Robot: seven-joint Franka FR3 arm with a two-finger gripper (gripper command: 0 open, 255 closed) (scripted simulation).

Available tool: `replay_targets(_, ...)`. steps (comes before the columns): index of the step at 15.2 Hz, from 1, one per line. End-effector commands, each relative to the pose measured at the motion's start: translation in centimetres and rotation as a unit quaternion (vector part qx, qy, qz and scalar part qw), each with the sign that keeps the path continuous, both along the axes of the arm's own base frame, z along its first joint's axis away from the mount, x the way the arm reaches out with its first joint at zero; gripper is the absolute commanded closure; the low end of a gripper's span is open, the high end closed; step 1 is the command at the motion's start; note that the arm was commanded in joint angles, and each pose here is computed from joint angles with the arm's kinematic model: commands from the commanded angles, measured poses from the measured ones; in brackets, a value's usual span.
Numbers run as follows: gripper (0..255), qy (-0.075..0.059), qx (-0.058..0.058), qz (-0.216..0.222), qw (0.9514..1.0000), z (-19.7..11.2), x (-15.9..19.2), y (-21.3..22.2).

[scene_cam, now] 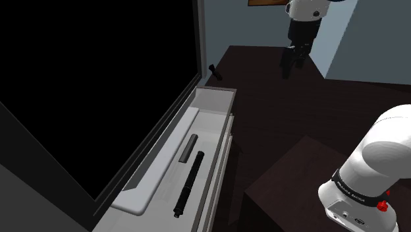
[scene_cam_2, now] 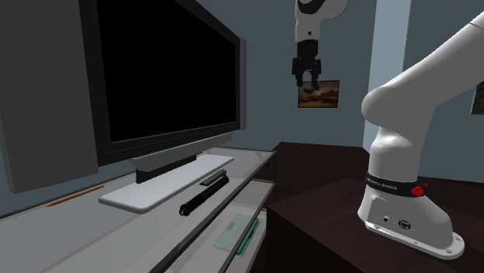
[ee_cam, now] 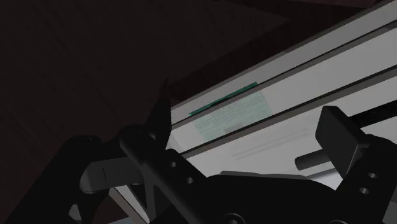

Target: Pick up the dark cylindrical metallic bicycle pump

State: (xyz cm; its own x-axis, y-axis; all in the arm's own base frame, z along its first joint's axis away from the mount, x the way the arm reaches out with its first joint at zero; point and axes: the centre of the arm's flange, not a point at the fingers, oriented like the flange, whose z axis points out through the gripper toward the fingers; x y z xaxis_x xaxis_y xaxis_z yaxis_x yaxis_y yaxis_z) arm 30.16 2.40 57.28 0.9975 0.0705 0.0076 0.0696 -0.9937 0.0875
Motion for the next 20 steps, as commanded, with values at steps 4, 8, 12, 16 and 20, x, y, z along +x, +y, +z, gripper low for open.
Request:
replay_targets(4,0,0.0,0.002,-0.037,0.9993,-2.7,-0.4,2.8)
replay_targets(8,0,0.001,0.004,-0.085,0.9963,-6.2,-0.6,6.7)
replay_targets(12,0,0.001,0.007,-0.134,0.991,-9.7,-0.4,10.5)
replay_targets(16,0,0.002,0.009,-0.182,0.9832,-13.2,0.2,14.4)
replay_targets(20,0,0.002,0.012,-0.23,0.9731,-16.7,1.1,18.1)
